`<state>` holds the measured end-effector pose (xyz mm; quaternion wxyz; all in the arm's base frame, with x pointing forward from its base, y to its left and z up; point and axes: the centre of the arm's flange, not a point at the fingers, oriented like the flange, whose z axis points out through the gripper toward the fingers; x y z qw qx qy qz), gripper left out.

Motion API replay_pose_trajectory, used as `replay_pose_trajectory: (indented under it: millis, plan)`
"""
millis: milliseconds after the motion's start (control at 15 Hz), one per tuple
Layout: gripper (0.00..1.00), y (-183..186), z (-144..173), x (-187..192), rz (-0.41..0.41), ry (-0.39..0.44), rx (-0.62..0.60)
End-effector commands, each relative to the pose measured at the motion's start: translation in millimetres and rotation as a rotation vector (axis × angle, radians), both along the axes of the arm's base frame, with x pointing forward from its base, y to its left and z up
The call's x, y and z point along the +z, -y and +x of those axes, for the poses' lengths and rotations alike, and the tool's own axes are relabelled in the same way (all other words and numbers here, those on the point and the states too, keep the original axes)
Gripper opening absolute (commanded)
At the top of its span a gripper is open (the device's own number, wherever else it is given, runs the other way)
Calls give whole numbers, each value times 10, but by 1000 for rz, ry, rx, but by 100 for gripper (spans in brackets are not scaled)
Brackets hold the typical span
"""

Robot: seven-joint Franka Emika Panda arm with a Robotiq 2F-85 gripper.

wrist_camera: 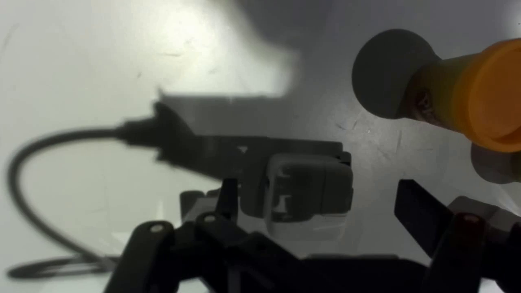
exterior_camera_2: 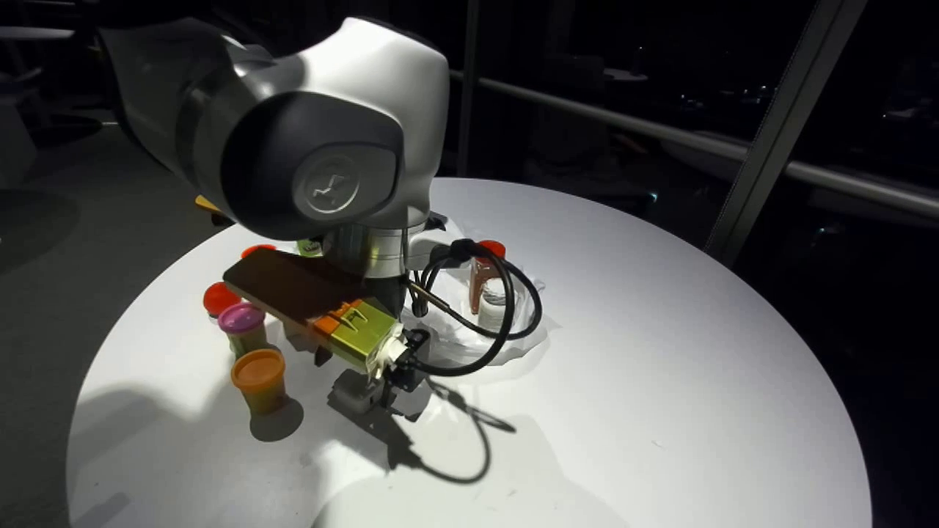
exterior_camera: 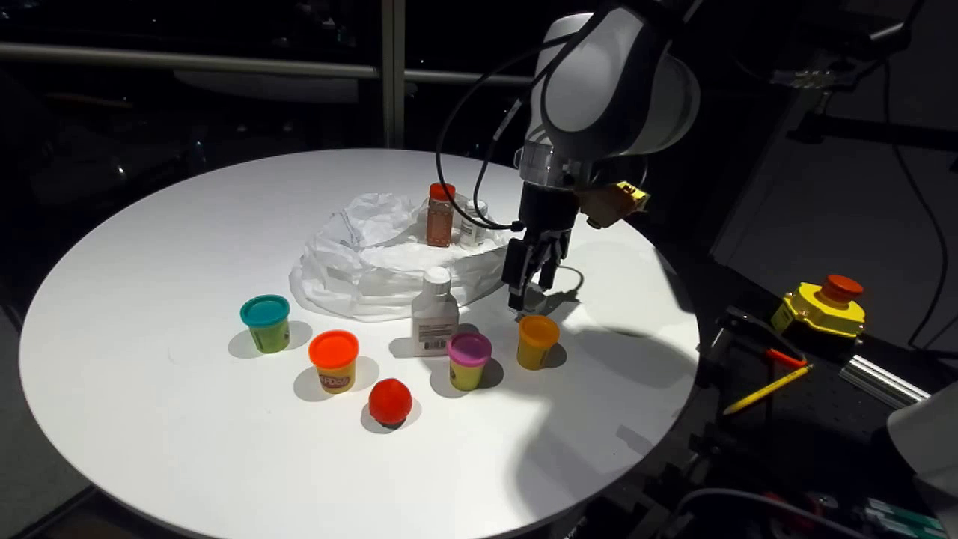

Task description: Pick up the objects on the table and put them on the plastic

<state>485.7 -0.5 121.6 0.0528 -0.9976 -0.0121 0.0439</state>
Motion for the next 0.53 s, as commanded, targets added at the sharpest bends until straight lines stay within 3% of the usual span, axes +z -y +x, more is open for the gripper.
replay_pose_trajectory:
  millis: [0,67,400,467]
  plan:
    - [74,56,129,-39,-14,15,-13]
    - [70,72,138,-38,-13,10,-19]
    - [28,191,93,132,-58,11,-90]
    - [27,211,106,225,-65,25,-114]
